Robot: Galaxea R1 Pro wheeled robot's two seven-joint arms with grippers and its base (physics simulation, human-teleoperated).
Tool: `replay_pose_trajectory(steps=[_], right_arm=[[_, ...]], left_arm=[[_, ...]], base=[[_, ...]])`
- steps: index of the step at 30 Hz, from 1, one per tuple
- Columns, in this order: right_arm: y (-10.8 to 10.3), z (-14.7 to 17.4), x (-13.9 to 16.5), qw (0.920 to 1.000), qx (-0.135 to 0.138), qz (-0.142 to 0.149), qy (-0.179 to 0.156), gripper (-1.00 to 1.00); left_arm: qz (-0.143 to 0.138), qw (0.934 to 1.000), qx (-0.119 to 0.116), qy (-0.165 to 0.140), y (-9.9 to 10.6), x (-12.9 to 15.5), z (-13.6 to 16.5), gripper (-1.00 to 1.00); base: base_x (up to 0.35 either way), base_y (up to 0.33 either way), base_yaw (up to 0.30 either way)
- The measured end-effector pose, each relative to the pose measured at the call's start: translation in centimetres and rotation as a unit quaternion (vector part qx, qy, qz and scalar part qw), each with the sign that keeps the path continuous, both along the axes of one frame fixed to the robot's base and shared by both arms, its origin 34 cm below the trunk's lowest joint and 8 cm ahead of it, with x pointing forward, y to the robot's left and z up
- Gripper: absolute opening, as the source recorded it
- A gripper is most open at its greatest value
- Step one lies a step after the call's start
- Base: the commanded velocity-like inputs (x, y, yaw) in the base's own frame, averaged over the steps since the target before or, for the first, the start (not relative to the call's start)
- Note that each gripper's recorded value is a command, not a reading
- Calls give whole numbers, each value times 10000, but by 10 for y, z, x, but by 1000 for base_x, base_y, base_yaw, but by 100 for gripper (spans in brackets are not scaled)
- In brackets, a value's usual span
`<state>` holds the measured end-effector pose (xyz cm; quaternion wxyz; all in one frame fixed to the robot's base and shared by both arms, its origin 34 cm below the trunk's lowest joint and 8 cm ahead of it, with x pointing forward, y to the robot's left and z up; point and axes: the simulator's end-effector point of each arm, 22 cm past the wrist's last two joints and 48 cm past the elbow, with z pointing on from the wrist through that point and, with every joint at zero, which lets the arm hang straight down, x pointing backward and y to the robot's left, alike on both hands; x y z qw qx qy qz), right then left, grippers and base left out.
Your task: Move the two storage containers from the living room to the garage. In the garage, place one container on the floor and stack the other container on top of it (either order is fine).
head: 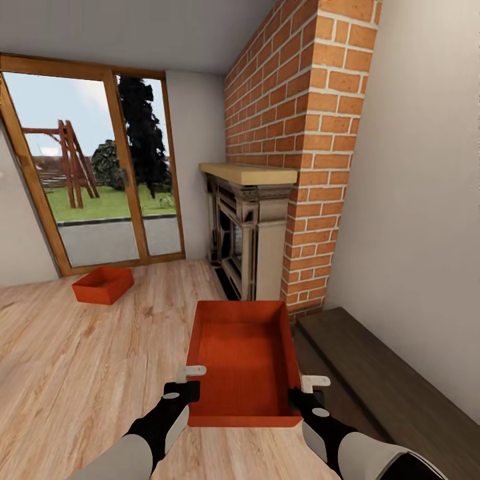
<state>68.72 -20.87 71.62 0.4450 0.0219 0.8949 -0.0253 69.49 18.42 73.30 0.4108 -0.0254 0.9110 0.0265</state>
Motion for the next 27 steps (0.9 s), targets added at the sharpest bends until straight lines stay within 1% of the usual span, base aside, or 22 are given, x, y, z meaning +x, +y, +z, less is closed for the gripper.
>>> replay_pose_trajectory(steps=[14, 27], right_arm=[[0, 11, 3, 10000, -2, -1, -92, -100], [0, 12, 3, 10000, -1, 2, -100, -100]], left_arm=[[0, 10000, -5, -86, 0, 2, 10, -100], [3, 10000, -6, -96, 0, 2, 12, -100]], base=[[0, 0, 0], [0, 0, 0]])
